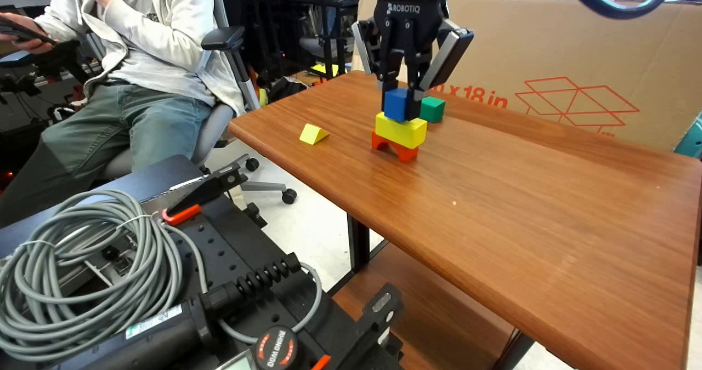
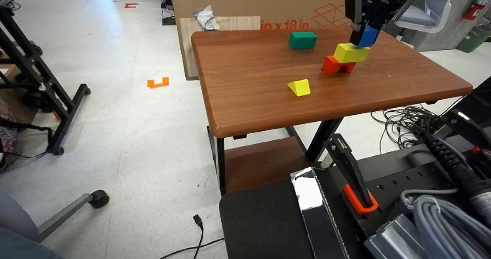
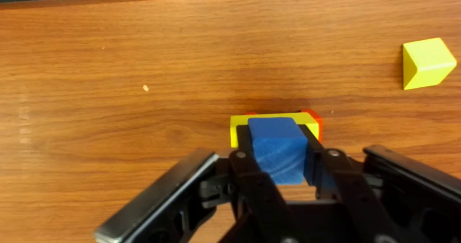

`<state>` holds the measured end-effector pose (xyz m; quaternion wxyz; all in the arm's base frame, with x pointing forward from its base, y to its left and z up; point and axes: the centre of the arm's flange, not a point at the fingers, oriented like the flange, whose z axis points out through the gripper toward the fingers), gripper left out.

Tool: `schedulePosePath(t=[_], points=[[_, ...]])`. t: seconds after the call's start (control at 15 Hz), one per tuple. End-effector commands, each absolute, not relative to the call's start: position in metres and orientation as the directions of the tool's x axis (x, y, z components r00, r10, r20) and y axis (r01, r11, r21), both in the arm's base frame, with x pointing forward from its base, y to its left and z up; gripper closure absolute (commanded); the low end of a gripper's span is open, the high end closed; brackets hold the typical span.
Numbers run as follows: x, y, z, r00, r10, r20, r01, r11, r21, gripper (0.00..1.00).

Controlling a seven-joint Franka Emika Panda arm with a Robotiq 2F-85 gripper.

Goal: Stack up the blocks in opposite order

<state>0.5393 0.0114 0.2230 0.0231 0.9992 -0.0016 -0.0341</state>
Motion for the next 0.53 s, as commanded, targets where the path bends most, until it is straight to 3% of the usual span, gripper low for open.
schedulePosePath(t=[0.0,0.27,0.33,0.4,0.47], points=[[0.5392,0.0068,0.2184,0.999,-0.01,-0.046,-0.007,-0.999,0.051,0.91],[0.5416,0.007,0.2143,0.999,-0.01,-0.054,-0.008,-0.999,0.048,0.91],[0.5422,0.0069,0.214,0.998,-0.011,-0.056,-0.008,-0.999,0.047,0.76],[0.5425,0.0066,0.2145,0.998,-0.011,-0.057,-0.008,-0.999,0.044,0.41],[0.543,0.0062,0.2157,0.998,-0.013,-0.055,-0.011,-0.999,0.042,0.41]])
